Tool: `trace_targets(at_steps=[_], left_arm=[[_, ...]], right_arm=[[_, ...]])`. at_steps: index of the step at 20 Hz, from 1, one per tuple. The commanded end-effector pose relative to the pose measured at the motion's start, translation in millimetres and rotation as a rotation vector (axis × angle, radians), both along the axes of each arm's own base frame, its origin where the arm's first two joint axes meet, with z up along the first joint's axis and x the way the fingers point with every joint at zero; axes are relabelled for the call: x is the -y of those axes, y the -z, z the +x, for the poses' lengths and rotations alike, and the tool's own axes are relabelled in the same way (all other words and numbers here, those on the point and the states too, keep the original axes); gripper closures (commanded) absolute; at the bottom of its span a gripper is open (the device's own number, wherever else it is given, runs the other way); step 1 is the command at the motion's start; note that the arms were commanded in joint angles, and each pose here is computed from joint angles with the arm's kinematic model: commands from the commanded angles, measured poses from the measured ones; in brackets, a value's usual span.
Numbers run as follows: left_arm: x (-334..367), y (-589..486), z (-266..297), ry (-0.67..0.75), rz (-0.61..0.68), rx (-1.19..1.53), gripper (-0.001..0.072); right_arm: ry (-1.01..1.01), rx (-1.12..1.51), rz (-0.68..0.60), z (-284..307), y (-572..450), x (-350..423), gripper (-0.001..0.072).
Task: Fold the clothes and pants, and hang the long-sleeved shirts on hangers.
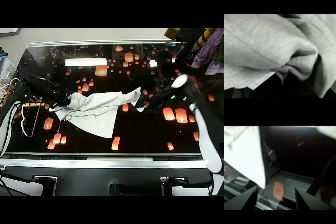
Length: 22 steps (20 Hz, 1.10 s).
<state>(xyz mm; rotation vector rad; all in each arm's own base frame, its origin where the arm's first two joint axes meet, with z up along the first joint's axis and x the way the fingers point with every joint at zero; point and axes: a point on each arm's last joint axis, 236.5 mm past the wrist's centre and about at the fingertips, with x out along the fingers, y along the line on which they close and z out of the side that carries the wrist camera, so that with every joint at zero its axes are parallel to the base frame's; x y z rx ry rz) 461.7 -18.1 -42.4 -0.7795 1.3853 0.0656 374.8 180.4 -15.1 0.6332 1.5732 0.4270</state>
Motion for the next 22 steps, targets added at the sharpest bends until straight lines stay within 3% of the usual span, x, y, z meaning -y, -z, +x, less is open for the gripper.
trace_targets(at_steps=[1,6,13,14,16,18,22], left_arm=[[0.3,-0.3,-3.1,0.007,-0.003,-0.012,0.0688],[0.9,-0.2,-4.9,0.011,-0.006,-0.019,0.0688],[0.9,0.1,-5.2,0.012,-0.005,-0.020,0.0687],[0.9,0.1,-5.2,0.012,-0.005,-0.020,0.0688],[-0.1,0.0,-5.1,0.009,-0.006,-0.020,0.0688],[-2.7,-0.1,-5.5,0.004,-0.007,-0.022,0.0687],[-17.5,-6.1,-10.1,-0.021,-0.012,-0.031,0.0688]], right_arm=[[0.006,-0.032,0.062,-39.9,33.4,-62.0,0.0196],[-0.008,-0.003,-0.036,-60.3,58.6,-101.9,0.0199],[-0.048,-0.075,-0.009,-91.8,75.2,-144.6,0.0200],[-0.052,-0.078,-0.006,-95.2,76.7,-150.2,0.0227],[-0.053,-0.070,0.002,-97.2,75.4,-156.6,0.0374],[-0.047,-0.060,0.012,-94.8,70.6,-158.0,0.0673],[0.010,-0.040,-0.019,-79.3,55.1,-134.9,0.0683]])
